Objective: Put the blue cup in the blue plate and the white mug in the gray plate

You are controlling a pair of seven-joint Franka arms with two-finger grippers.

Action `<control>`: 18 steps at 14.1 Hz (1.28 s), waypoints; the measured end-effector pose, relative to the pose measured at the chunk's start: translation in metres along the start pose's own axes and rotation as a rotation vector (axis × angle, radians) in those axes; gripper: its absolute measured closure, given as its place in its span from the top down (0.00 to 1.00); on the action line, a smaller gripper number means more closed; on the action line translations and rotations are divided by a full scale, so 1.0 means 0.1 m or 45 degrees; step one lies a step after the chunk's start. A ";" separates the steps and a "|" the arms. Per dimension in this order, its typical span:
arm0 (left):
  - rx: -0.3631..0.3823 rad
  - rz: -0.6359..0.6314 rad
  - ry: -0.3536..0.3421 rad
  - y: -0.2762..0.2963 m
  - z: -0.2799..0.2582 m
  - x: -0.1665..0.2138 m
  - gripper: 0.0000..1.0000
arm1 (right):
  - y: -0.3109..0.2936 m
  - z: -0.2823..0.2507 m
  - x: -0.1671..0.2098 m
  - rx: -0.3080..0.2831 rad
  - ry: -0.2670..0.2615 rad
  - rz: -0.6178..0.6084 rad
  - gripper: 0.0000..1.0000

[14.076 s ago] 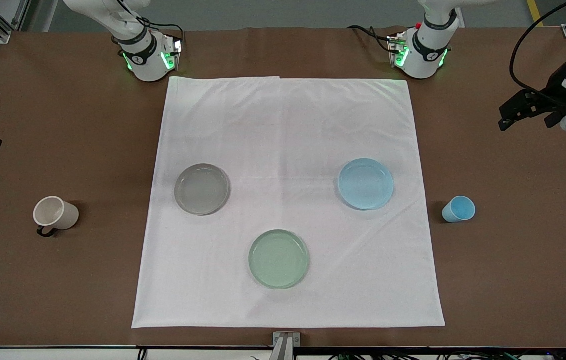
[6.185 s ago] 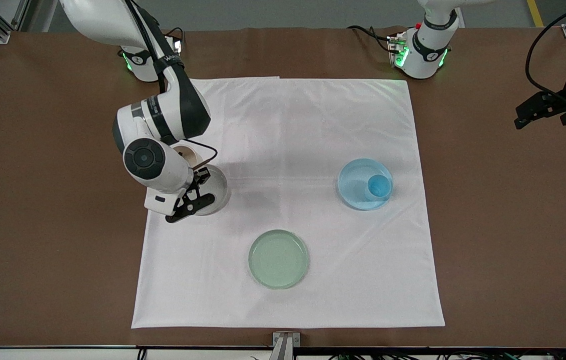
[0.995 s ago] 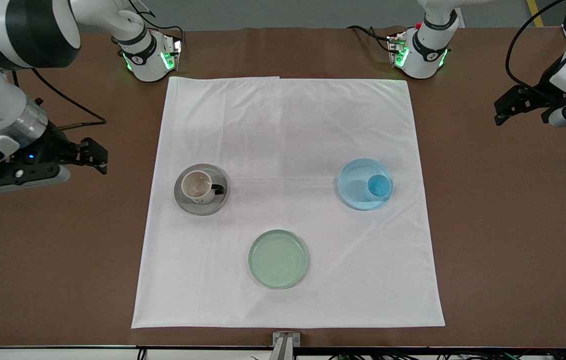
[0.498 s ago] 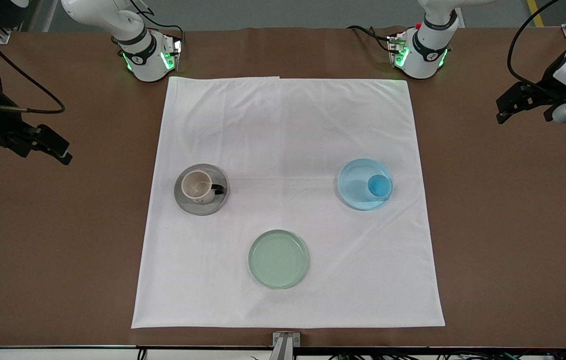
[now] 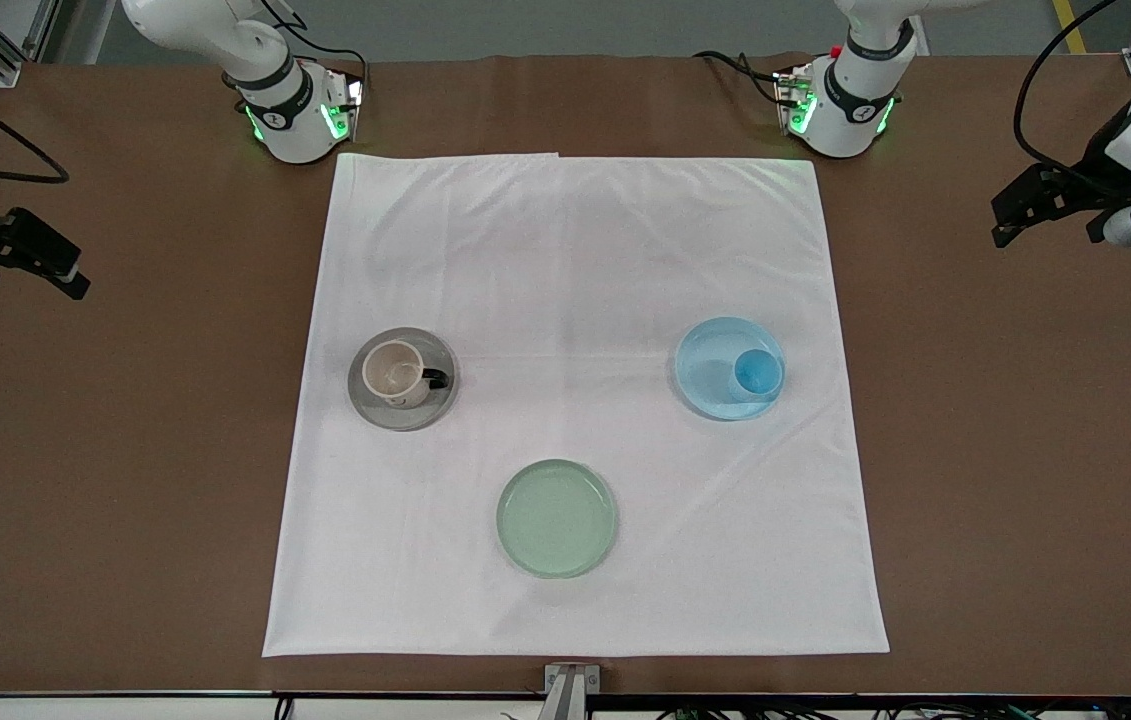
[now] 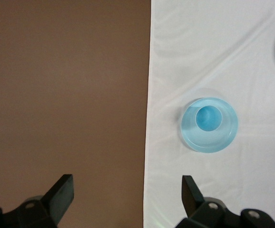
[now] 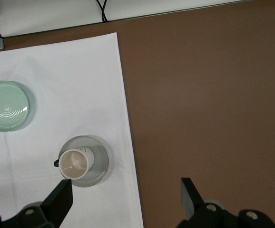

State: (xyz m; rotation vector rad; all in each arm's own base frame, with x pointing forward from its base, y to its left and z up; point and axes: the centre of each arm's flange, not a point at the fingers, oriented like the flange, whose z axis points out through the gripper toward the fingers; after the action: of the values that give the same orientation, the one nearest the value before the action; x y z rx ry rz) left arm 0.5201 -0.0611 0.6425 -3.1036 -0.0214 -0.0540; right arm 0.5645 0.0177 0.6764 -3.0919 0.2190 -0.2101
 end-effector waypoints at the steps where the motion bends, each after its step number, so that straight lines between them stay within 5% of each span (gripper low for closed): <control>1: 0.000 0.000 -0.001 0.00 0.00 0.00 1.00 | 0.07 -0.02 0.01 0.000 0.002 0.011 1.00; 10: 0.000 0.000 -0.004 0.00 0.01 0.00 1.00 | 0.27 -0.01 0.05 0.013 -0.003 0.034 1.00; 18: -0.040 -0.001 -0.017 0.04 0.02 -0.01 1.00 | 0.30 -0.01 0.06 0.013 -0.001 -0.099 1.00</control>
State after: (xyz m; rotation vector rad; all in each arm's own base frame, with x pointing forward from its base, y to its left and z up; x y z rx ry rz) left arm 0.5190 -0.0647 0.6406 -3.1354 -0.0222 -0.0336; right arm 0.5658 -0.0126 0.6769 -3.0935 0.0976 -0.2113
